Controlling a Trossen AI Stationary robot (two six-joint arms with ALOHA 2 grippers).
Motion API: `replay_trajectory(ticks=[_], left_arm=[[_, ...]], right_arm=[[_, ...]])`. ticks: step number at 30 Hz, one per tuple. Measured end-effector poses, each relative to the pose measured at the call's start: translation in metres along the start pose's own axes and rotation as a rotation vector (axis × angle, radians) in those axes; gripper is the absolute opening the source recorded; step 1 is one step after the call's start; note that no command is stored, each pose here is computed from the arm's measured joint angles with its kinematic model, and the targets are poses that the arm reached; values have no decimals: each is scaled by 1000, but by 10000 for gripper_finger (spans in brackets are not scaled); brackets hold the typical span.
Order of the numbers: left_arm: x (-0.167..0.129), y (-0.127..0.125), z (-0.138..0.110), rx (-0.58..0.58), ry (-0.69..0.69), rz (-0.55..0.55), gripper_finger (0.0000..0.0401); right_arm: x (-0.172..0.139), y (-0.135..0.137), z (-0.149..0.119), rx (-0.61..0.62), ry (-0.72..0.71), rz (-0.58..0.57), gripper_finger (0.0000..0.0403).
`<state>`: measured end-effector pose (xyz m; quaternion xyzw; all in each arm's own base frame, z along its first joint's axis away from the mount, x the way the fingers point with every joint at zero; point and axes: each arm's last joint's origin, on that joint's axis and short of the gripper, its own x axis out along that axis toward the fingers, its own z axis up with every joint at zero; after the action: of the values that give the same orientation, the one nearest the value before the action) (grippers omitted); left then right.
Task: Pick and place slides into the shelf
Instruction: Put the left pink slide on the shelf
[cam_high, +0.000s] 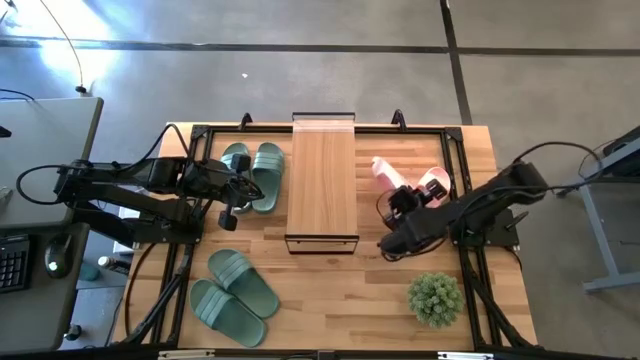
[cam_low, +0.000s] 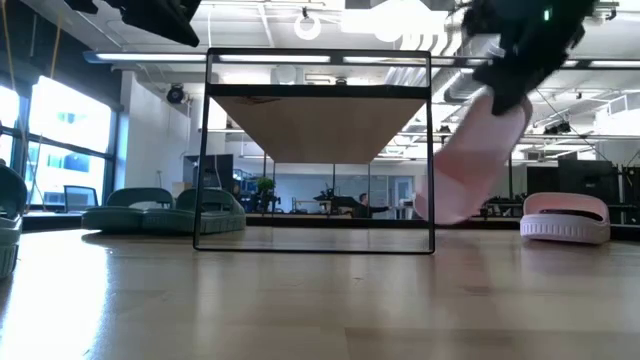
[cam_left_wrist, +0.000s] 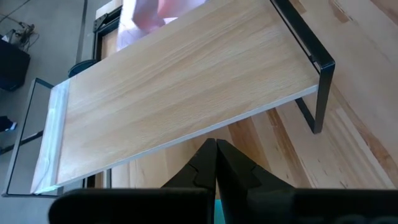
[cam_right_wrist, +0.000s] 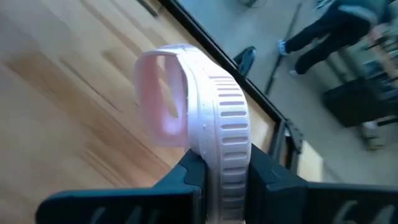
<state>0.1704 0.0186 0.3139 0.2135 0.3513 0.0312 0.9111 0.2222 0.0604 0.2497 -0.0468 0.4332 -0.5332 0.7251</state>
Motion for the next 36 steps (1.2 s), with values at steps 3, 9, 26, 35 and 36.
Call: replay_trajectory(ticks=[3, 9, 26, 35, 36], left_arm=[[0, 0, 0, 0, 1, 0, 1], [0, 0, 0, -1, -1, -3, 1], [0, 0, 0, -1, -1, -3, 1], [0, 0, 0, 0, 2, 4, 1], [0, 0, 0, 0, 2, 4, 1]], right_arm=[[-12, -22, 11, 65, 2, 74, 30], [-20, -72, 21, 176, 41, 197, 30], [-62, -228, 37, 730, -186, 566, 26], [-93, -275, 61, 791, -498, 896, 26], [-94, -276, 62, 788, -516, 914, 26]])
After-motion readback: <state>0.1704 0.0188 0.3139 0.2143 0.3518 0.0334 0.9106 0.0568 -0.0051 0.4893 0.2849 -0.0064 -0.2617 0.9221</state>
